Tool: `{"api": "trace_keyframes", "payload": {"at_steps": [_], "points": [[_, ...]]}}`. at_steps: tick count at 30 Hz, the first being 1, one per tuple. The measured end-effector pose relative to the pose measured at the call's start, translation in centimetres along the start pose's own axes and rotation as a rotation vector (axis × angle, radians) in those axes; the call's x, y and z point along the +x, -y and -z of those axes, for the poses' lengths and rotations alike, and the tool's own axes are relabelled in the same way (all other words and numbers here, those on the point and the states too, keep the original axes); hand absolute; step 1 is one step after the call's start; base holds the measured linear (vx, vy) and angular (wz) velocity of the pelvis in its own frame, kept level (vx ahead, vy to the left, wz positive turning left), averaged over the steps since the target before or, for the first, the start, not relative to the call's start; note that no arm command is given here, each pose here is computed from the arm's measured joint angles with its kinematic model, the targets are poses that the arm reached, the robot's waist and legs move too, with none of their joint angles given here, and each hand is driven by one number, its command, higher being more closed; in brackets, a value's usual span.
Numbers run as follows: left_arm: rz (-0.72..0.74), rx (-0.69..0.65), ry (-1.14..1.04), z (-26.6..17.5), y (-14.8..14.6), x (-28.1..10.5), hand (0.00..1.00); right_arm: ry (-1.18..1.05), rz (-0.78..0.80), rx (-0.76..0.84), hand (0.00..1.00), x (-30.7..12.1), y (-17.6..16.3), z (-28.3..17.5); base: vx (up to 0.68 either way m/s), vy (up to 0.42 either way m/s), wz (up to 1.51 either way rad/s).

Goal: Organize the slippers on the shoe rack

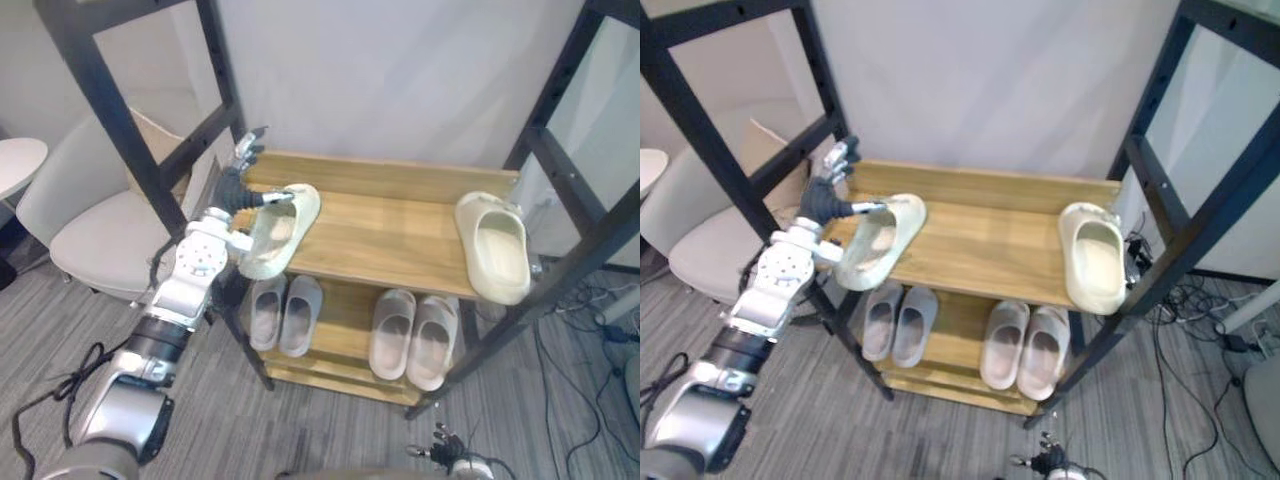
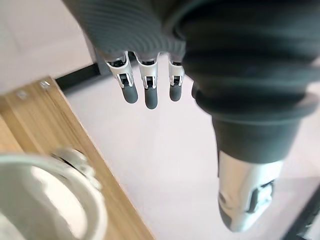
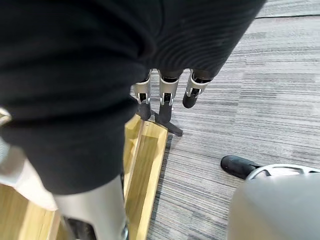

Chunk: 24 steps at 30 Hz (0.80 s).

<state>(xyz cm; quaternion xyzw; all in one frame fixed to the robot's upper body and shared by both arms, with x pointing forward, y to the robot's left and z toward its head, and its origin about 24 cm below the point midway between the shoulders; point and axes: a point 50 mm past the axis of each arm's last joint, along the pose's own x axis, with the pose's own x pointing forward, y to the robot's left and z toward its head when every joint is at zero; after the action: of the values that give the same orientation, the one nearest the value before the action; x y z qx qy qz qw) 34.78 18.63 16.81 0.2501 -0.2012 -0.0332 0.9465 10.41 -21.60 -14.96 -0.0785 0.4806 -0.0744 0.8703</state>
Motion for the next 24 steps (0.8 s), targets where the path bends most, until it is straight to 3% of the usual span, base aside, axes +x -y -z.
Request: {"api": "trace_keyframes", "payload": {"at_steps": [5, 24], "points": [[-0.008, 0.061, -0.038, 0.6, -1.3, 0.2, 0.00, -0.002, 0.002, 0.013, 0.00, -0.1, 0.0, 0.2, 0.00, 0.004, -0.01], [0.030, 0.226, -0.163, 2.9, -1.6, 0.5, 0.00, 0.012, 0.021, 0.064, 0.00, -0.7, 0.2, 0.7, 0.00, 0.004, -0.03]]}}
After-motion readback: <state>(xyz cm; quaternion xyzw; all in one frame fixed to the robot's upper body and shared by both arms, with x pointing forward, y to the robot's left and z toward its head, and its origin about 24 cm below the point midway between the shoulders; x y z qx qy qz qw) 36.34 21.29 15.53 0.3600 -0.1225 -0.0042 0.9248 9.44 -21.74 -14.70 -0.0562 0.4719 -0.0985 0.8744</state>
